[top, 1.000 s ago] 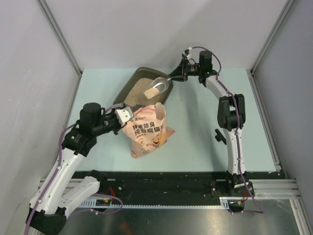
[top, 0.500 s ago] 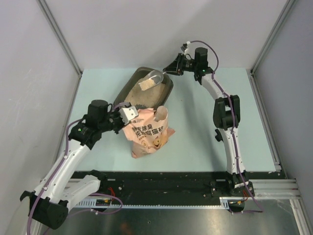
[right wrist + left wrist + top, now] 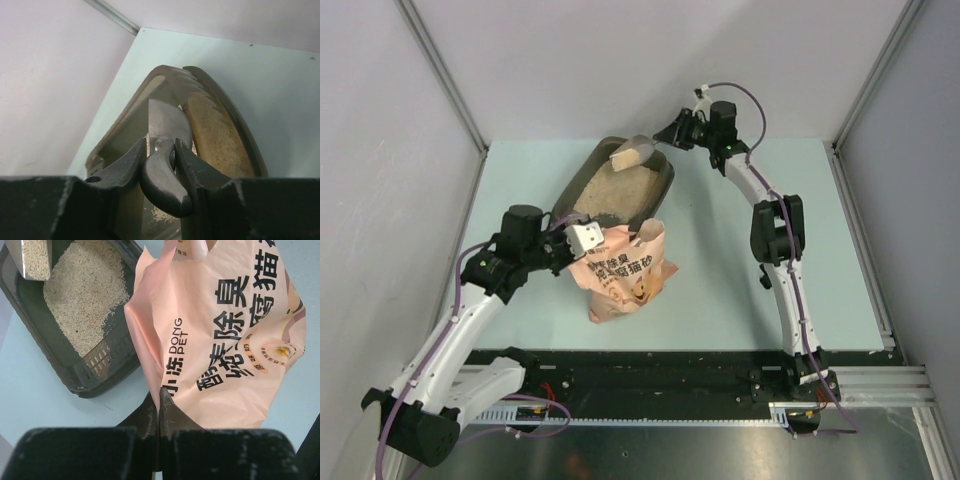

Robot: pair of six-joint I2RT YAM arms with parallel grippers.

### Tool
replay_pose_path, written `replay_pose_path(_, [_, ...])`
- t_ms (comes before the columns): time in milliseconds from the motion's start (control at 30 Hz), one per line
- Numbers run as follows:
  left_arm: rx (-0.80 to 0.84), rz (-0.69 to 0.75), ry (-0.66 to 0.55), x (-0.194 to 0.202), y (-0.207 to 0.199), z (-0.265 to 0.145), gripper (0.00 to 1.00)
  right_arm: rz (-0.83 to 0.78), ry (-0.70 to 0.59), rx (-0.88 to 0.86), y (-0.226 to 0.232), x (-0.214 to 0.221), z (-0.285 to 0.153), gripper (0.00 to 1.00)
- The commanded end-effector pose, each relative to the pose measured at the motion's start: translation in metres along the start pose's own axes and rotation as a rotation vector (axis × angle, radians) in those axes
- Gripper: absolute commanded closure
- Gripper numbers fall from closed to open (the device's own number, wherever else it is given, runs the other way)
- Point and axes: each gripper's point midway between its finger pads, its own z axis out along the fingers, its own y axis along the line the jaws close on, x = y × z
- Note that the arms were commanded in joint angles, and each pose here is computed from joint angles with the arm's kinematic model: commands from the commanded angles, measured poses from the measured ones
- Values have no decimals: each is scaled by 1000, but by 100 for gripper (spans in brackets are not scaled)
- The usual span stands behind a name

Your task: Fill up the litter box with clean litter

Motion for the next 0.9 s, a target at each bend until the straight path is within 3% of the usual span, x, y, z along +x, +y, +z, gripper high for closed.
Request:
replay_pose_path(0, [90,18,-22,-3,-20,-8,100,-216,-67,-41,63,-25,3,100])
replay_pose_path(200, [67,72,-66,-7,-25,-20,100,-375,18,-17,87,4,-1,100])
replay_pose_path(300, [48,90,-82,-6,-28,-26,100,-443,45,-15,100,3,-11,100])
replay_pose_path(467, [62,142,-140,-6,-43,-32,100,-423,124,48,98,5,-32,100])
replay_pose_path(567, [88,133,-176,-14,-47,-33,100,-515,132,105,96,-6,-44,100])
replay_pose_path(700, [139,79,-213,-27,-52,-33,100,-786,52,229,101,-38,-57,100])
replay_pose_path(867, [189,62,-246,-32,-60,-31,100,-764,-38,175,141,-61,-70,100])
